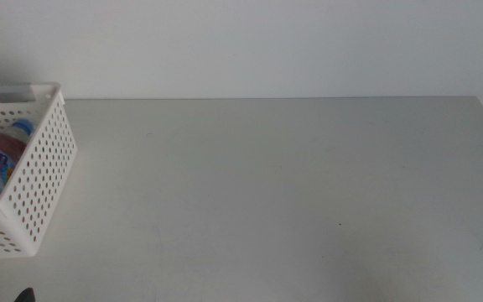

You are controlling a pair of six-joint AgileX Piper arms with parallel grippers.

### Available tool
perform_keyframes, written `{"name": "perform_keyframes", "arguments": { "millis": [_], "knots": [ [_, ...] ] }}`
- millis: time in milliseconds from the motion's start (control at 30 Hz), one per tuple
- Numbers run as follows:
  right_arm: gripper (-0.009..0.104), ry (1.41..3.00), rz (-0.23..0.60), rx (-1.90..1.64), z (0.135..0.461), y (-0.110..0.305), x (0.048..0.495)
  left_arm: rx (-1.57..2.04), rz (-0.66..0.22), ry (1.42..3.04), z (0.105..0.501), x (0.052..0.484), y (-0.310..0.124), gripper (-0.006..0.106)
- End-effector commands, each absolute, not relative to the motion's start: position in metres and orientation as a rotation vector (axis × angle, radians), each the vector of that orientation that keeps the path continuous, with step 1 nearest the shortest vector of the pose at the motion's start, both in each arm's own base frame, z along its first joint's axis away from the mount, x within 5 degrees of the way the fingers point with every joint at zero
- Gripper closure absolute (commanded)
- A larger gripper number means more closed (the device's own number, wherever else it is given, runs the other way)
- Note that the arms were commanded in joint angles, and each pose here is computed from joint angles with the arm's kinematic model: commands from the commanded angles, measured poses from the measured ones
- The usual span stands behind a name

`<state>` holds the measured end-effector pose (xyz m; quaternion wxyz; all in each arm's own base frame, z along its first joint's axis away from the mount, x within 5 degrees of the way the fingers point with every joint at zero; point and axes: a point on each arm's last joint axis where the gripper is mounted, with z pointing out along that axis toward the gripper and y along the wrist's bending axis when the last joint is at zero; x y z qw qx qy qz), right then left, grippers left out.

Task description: Use arms to grab the bottles and put them into the dustbin to the left of the table.

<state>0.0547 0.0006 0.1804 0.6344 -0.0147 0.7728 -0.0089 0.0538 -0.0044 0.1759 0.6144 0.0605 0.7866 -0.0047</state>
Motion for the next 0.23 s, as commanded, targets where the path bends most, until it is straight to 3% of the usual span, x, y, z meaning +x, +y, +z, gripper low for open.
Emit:
{"name": "perform_keyframes", "arguments": {
  "millis": [0,200],
  "knots": [
    [0.017,1.691,-0.041,-0.037,0.1882,-0.0001,0.0539,0.13,-0.018,1.724,0.1817,0.0538,-0.0046,0.01],
    [0.017,1.686,-0.04,-0.037,0.1889,-0.0001,0.0539,0.132,-0.015,1.724,0.182,0.0538,-0.0045,0.01]
  ]
}}
